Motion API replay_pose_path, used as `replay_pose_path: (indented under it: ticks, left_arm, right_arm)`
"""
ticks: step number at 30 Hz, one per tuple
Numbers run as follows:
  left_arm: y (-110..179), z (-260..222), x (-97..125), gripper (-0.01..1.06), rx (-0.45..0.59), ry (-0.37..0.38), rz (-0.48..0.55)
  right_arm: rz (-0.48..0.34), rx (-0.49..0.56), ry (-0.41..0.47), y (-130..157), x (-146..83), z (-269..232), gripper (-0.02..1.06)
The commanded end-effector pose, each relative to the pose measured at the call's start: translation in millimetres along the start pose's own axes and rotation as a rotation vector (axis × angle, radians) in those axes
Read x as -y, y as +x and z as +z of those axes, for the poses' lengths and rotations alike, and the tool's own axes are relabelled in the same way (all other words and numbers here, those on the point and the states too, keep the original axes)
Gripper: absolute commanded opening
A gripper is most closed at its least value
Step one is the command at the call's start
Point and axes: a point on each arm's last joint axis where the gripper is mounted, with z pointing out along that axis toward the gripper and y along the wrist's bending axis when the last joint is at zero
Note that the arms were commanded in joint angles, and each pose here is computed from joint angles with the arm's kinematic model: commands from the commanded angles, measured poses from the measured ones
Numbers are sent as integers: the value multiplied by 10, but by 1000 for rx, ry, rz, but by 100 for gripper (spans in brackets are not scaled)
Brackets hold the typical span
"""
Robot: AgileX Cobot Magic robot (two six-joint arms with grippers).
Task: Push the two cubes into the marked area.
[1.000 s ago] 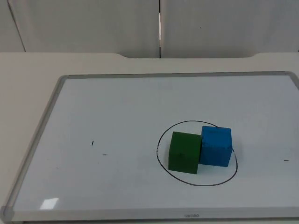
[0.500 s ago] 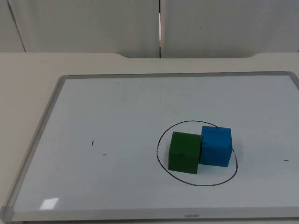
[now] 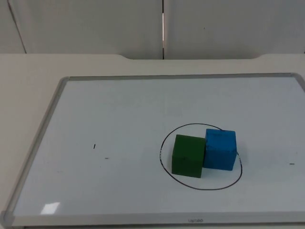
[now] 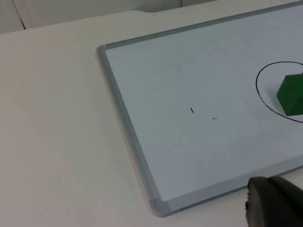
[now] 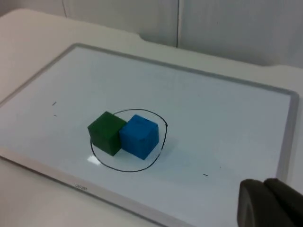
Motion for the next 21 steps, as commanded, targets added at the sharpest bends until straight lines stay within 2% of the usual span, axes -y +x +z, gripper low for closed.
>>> replay_pose_path:
  ticks: [1, 6, 21]
  left_arm:
    - [4, 7, -3, 0, 11, -3, -7]
    - [4, 7, -1, 0, 11, -1, -4]
    - [4, 7, -1, 0, 11, -1, -4]
  right_arm:
    - [-12, -19, 3, 30, 0, -10, 1]
    - [-27, -94, 28, 135, 24, 57, 1]
    - [-19, -96, 38, 137, 32, 56, 1]
